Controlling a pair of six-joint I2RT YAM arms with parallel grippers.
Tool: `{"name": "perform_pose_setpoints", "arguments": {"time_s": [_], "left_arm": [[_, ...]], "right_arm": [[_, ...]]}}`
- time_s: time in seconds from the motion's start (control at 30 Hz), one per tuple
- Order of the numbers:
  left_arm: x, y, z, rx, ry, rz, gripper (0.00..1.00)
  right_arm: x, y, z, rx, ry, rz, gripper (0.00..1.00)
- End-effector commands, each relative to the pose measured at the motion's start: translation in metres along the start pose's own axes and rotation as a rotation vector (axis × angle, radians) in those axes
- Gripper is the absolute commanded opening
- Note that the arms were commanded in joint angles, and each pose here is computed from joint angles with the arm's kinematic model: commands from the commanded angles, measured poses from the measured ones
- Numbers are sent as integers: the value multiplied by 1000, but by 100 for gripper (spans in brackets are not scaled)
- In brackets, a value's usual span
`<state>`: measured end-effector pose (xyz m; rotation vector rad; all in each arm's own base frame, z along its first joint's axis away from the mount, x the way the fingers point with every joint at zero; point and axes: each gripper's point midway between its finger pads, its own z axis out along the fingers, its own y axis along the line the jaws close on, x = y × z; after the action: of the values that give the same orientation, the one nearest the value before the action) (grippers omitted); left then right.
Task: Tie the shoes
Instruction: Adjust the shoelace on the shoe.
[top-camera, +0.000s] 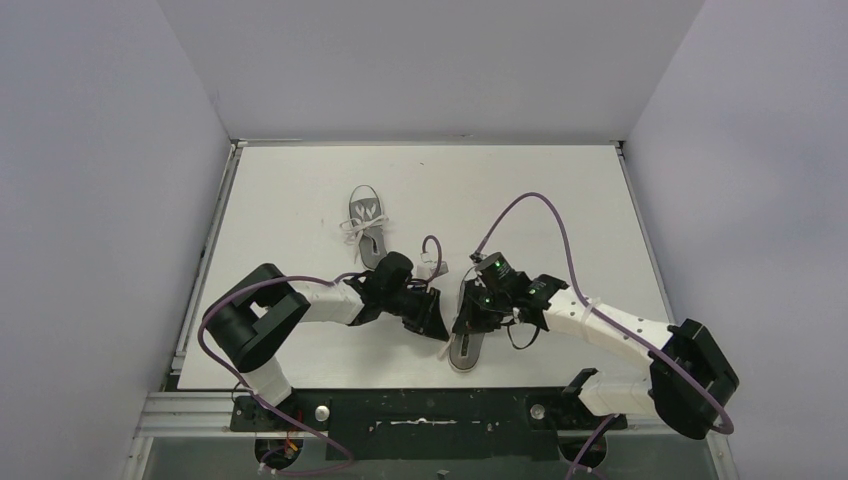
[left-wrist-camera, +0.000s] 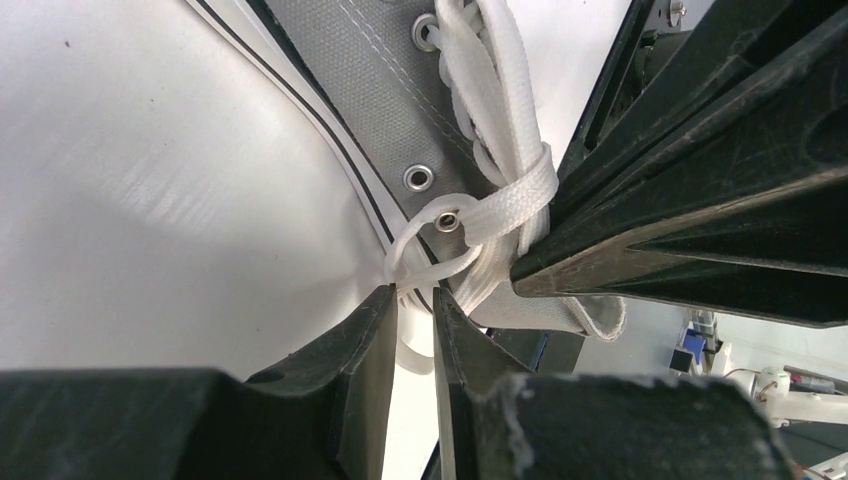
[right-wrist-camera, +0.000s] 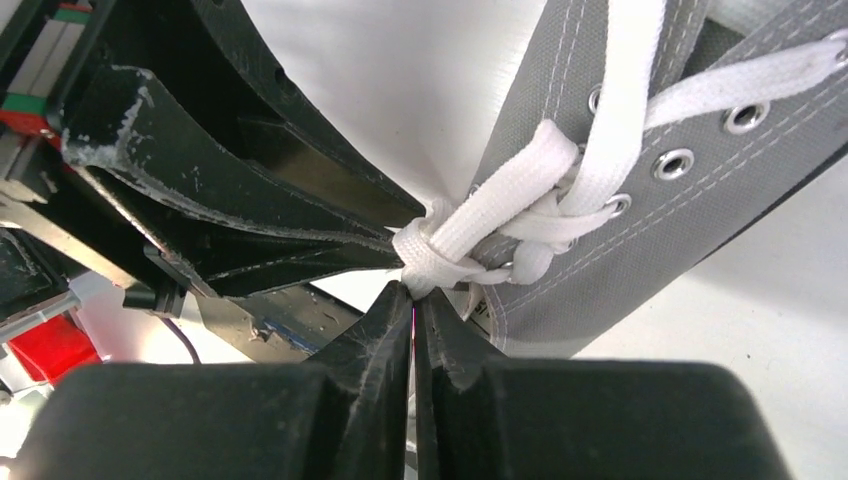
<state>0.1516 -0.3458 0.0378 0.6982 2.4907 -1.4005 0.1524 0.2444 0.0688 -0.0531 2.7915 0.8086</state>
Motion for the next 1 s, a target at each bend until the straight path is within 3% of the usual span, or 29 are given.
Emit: {"name": "perform_pose_setpoints", "arguments": {"time_s": [0.0, 0.77, 0.97], "left_arm": [[-18, -14, 1, 49, -26, 50, 17], [-22, -16, 1, 54, -32, 58, 19], [-24, -22, -8, 61, -41, 71, 30]], "right_arm": [[-5, 10, -14, -40, -40, -17, 2], [23, -12, -37, -57, 60, 46, 0], [26, -14, -36, -61, 65, 50, 0]]}}
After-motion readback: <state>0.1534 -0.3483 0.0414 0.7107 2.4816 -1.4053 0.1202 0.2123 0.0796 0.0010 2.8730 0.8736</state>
